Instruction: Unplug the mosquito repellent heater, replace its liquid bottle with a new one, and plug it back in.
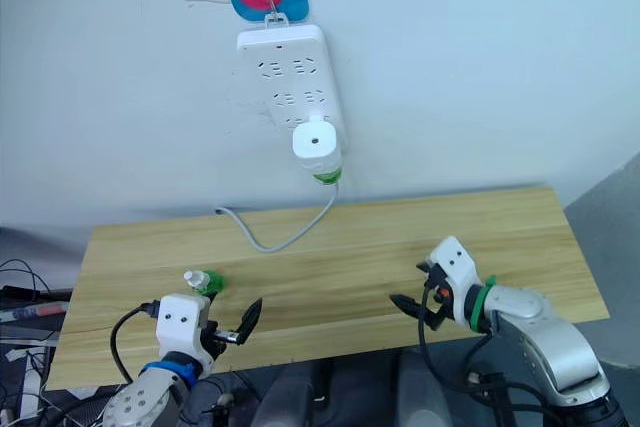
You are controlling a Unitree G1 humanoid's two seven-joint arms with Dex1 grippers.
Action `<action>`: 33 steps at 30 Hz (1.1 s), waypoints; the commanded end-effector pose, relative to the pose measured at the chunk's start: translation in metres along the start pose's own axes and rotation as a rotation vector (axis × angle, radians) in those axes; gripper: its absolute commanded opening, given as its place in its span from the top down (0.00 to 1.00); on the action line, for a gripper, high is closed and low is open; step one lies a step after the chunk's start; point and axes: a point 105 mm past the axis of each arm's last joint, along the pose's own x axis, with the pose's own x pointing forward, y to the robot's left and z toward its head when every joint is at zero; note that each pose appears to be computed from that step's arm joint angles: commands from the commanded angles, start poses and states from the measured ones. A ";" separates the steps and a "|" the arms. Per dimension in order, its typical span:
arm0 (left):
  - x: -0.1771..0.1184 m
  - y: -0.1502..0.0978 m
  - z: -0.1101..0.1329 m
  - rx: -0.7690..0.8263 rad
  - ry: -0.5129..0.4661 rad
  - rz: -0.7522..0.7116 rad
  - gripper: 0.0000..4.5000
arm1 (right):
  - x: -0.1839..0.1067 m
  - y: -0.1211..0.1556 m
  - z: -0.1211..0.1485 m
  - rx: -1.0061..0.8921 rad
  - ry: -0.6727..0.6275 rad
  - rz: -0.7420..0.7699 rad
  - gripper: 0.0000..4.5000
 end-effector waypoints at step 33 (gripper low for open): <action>0.071 0.014 0.140 0.096 -0.310 -0.374 0.00 | -0.028 0.045 0.150 -0.415 -0.397 0.194 0.00</action>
